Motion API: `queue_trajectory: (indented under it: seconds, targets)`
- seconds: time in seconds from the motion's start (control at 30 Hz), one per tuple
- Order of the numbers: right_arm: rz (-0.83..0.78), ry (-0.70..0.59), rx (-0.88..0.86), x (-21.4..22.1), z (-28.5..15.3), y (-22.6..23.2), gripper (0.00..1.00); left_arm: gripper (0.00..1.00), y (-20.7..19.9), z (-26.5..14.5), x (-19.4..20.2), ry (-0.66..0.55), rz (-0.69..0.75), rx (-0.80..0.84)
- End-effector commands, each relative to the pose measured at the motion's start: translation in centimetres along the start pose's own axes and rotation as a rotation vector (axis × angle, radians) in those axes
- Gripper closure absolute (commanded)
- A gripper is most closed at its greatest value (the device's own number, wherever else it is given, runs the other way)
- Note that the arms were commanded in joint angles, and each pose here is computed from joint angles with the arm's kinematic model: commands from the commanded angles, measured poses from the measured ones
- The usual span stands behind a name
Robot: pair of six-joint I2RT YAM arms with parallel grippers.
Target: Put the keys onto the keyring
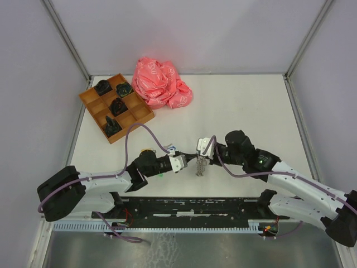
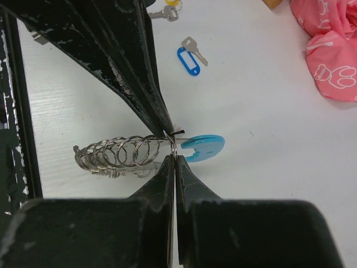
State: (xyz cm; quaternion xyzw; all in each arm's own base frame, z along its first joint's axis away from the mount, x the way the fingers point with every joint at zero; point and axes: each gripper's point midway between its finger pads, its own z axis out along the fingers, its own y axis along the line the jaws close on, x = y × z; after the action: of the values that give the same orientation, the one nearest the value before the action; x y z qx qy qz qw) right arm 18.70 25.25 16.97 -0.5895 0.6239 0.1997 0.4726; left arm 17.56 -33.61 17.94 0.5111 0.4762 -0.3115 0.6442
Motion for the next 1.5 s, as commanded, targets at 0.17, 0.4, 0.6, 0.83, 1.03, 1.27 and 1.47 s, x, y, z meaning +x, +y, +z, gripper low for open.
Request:
queue_trajectory:
  seconds: [0.17,0.4,0.6,0.83,1.03,1.27,1.47]
  targets:
    - [-0.141,0.017,-0.158,-2.6,-0.3,0.4,0.99,0.97,-0.2,0.8,-3.1,-0.072,0.065,0.069]
    - [-0.146,0.018,-0.236,-3.4,0.3,1.0,0.99,0.97,-0.9,1.3,-3.0,-0.073,0.066,0.116]
    - [-0.134,0.036,-0.284,-3.1,0.9,1.5,0.99,0.97,-1.0,1.6,-3.2,-0.079,0.067,0.132]
    - [-0.105,0.000,-0.152,-3.2,0.0,0.0,0.86,0.97,0.5,0.9,-2.5,-0.073,0.025,0.013]
    - [-0.004,-0.058,-0.044,-2.8,-1.7,-1.4,0.73,0.97,1.1,0.2,-2.0,-0.074,-0.006,-0.053]
    - [0.107,-0.175,0.011,-2.4,-2.7,-1.5,0.59,0.97,1.5,-0.1,-1.9,-0.089,-0.045,-0.098]
    - [0.144,-0.331,0.096,-2.2,-2.4,-1.7,0.57,0.97,1.6,-0.4,-2.2,-0.121,-0.074,-0.117]
